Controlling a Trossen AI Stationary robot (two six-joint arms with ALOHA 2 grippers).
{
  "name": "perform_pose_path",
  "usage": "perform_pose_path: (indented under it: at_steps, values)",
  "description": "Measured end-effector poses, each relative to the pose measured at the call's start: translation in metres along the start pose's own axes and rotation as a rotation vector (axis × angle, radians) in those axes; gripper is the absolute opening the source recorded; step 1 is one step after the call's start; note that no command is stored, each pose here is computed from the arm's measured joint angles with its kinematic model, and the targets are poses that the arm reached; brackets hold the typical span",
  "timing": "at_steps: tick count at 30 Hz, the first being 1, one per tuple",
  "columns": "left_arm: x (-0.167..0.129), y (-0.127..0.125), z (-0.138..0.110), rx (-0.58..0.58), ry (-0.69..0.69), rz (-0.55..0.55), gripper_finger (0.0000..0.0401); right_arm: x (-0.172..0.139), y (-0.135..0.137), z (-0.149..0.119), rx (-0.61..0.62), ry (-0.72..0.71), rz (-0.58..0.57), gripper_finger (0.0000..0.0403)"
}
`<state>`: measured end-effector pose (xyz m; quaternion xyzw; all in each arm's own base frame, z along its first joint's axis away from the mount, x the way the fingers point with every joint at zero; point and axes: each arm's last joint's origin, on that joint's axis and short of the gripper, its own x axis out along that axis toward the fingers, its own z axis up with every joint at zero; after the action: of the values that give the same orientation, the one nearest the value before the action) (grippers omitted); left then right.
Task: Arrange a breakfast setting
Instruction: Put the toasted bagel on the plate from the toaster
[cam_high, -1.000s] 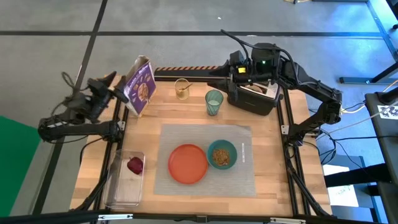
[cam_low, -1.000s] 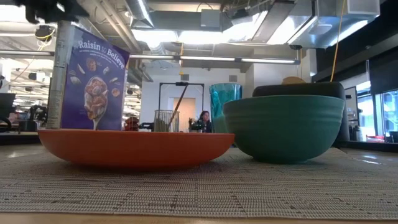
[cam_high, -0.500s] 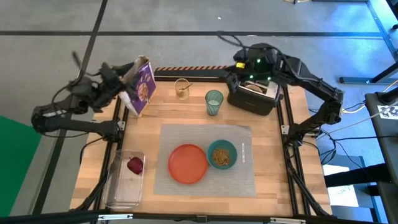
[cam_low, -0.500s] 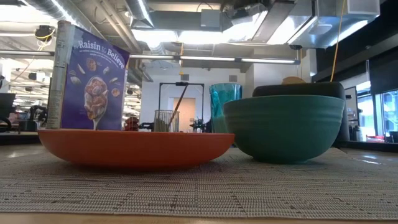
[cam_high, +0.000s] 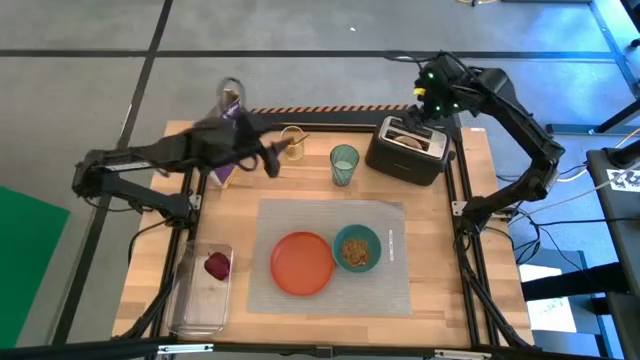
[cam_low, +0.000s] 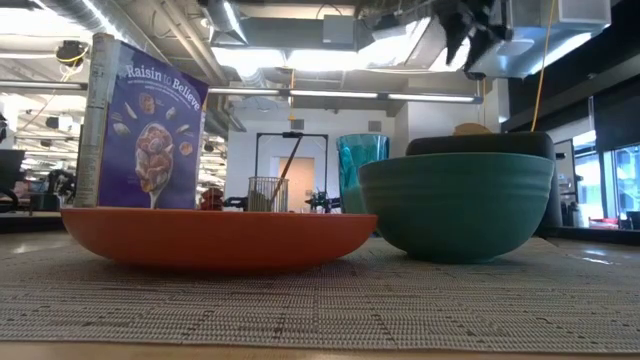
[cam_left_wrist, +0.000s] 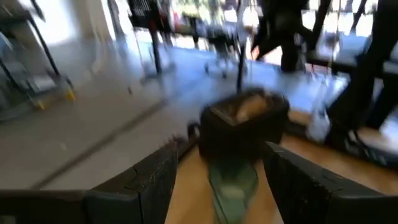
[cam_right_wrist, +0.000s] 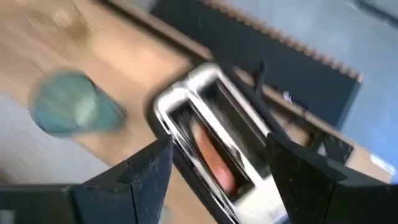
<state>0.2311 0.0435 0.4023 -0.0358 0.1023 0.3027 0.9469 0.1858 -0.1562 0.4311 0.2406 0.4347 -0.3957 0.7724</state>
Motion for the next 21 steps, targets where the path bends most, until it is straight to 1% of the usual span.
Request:
perform_pose_path:
  at_steps: [2, 5, 9, 12, 17, 19, 21]
  values:
    - [0.009, -0.004, -0.010, -0.020, 0.085, -0.035, 0.0230, 0.011, -0.002, -0.004, -0.037, 0.066, 0.057, 0.0248]
    - [0.012, -0.006, -0.022, -0.057, 0.195, -0.056, 0.0230, 0.023, -0.003, -0.015, -0.093, 0.134, 0.159, 0.0248]
    - [0.012, -0.006, -0.028, -0.110, 0.266, -0.071, 0.0230, 0.043, -0.003, -0.027, -0.144, 0.191, 0.172, 0.0248]
    - [0.011, -0.006, -0.030, -0.102, 0.287, -0.070, 0.0230, 0.051, 0.001, -0.036, -0.148, 0.170, 0.181, 0.0248]
    - [0.011, -0.005, -0.035, -0.091, 0.317, -0.064, 0.0230, 0.044, 0.012, -0.046, -0.155, 0.072, 0.209, 0.0248]
    - [0.012, -0.004, -0.037, -0.090, 0.326, -0.059, 0.0230, 0.037, 0.014, -0.050, -0.173, 0.034, 0.178, 0.0248]
    - [0.012, -0.004, -0.037, -0.090, 0.325, -0.059, 0.0230, 0.032, 0.014, -0.053, -0.201, 0.008, 0.124, 0.0248]
